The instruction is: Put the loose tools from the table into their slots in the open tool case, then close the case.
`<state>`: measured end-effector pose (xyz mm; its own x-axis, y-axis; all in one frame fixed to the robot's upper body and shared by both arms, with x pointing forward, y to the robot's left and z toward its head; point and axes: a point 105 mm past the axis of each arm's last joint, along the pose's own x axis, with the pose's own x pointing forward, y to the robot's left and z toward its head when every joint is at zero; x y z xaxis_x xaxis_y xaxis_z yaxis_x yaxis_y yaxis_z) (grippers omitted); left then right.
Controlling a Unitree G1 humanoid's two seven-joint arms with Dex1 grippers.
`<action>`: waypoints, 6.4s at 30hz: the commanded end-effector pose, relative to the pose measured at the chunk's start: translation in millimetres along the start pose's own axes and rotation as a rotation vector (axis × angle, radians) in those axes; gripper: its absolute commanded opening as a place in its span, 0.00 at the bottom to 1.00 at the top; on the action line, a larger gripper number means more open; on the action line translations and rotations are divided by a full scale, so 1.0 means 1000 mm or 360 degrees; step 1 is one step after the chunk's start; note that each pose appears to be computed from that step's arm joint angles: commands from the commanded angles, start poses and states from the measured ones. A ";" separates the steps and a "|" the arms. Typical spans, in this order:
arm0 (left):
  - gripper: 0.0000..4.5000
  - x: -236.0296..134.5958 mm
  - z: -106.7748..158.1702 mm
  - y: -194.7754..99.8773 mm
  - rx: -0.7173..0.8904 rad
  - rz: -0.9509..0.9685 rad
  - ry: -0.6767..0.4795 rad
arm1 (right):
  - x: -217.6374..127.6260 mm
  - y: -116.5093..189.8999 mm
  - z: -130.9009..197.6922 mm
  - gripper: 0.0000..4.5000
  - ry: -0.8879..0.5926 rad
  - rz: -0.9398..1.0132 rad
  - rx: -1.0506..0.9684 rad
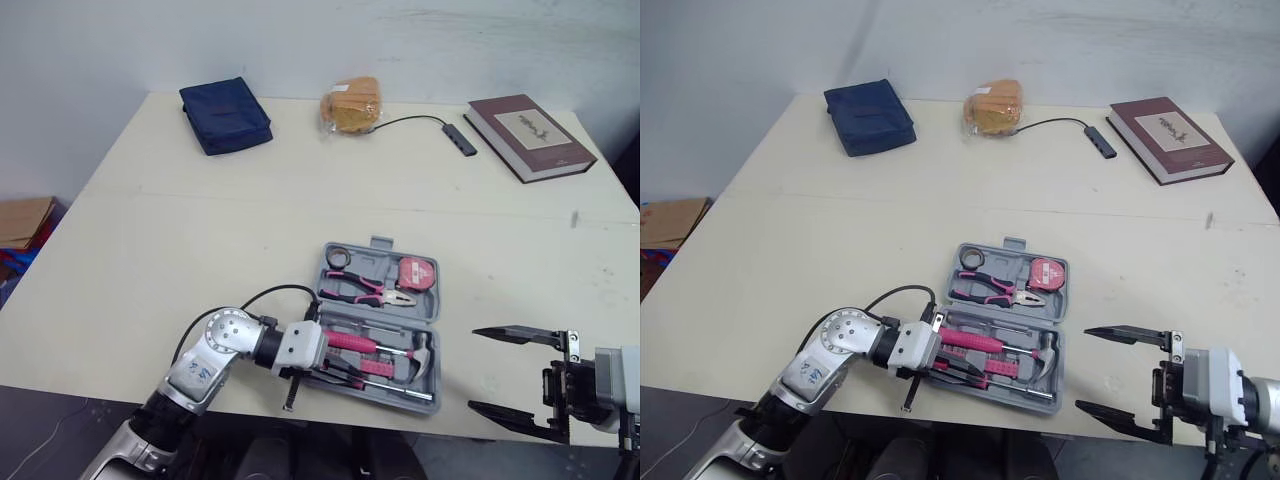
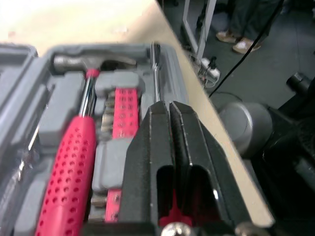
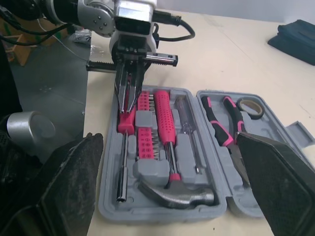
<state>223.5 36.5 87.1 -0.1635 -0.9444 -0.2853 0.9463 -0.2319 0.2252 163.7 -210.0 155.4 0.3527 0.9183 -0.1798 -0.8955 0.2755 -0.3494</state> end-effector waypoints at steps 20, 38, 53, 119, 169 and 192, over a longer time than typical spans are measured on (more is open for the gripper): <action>0.01 -0.002 -0.061 -0.017 -0.0301 -0.0074 0.0664 | -0.015 0.006 -0.042 1.00 0.0056 -0.0162 -0.0003; 0.01 -0.106 0.025 0.042 -0.0335 0.0729 -0.0237 | -0.009 -0.047 -0.073 1.00 0.0377 -0.0515 0.0148; 0.00 -0.098 -0.033 0.064 -0.0397 0.1060 0.0127 | 0.038 -0.067 -0.100 0.03 0.0403 -0.0411 0.0231; 0.99 -0.144 -0.003 0.119 -0.1108 0.1739 0.0316 | 0.111 -0.155 -0.029 1.00 0.0823 -0.0788 0.1236; 0.00 -0.137 0.004 0.096 0.0180 0.1668 0.0113 | 0.103 -0.109 -0.031 0.01 0.0323 -0.0720 -0.0374; 0.58 -0.213 -0.049 -0.003 -0.0058 0.1539 0.0500 | 0.021 -0.064 -0.085 0.80 0.0546 -0.0745 -0.0734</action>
<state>271.4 242.5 86.1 0.7532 -0.6090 -0.2485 0.6440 0.6059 0.4670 253.2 -220.8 88.0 0.7952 0.5833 -0.1659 -0.4445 0.3745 -0.8138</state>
